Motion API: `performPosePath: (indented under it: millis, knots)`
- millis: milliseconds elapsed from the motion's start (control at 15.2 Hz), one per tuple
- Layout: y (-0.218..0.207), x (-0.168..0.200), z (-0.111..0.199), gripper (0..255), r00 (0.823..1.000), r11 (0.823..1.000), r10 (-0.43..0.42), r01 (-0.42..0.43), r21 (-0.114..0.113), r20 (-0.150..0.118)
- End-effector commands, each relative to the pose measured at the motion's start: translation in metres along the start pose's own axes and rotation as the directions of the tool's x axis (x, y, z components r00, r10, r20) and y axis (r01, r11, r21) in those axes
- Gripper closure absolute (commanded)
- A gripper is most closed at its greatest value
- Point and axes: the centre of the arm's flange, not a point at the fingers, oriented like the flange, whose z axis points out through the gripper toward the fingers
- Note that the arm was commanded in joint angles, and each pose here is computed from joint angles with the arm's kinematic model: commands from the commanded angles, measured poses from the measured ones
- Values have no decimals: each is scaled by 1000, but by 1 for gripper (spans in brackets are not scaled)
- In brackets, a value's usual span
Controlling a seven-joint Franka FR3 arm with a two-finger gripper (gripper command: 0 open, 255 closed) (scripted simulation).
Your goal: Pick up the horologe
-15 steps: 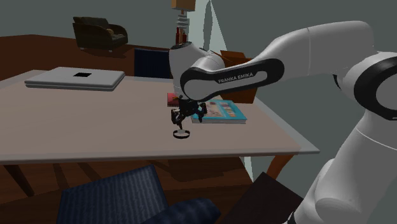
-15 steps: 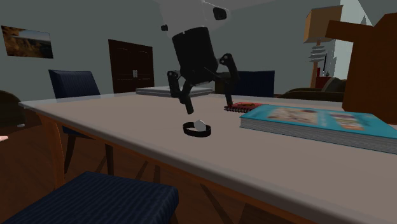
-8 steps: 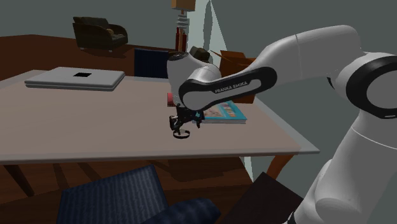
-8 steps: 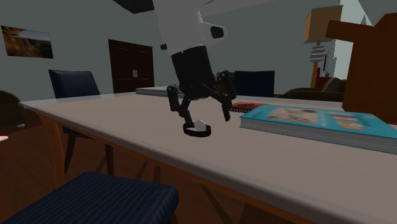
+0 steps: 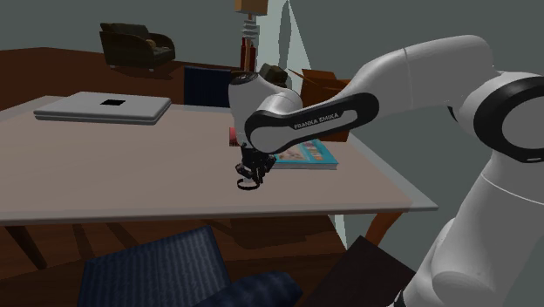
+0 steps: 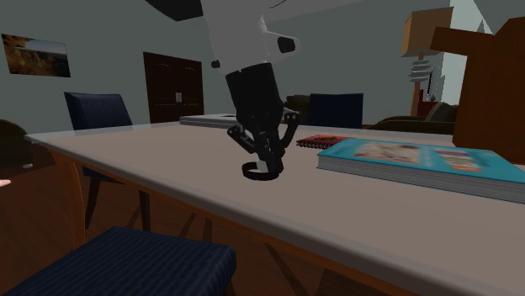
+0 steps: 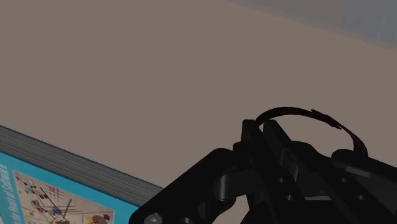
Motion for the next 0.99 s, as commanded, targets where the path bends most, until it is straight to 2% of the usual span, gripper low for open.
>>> performPosePath:
  millis: [0,132,924]
  knots:
    - [0,0,0,255,1000,1000,0,0,0,1]
    - [0,0,1,255,1000,1000,0,0,0,1]
    - [16,8,-60,255,1000,1000,0,0,0,1]
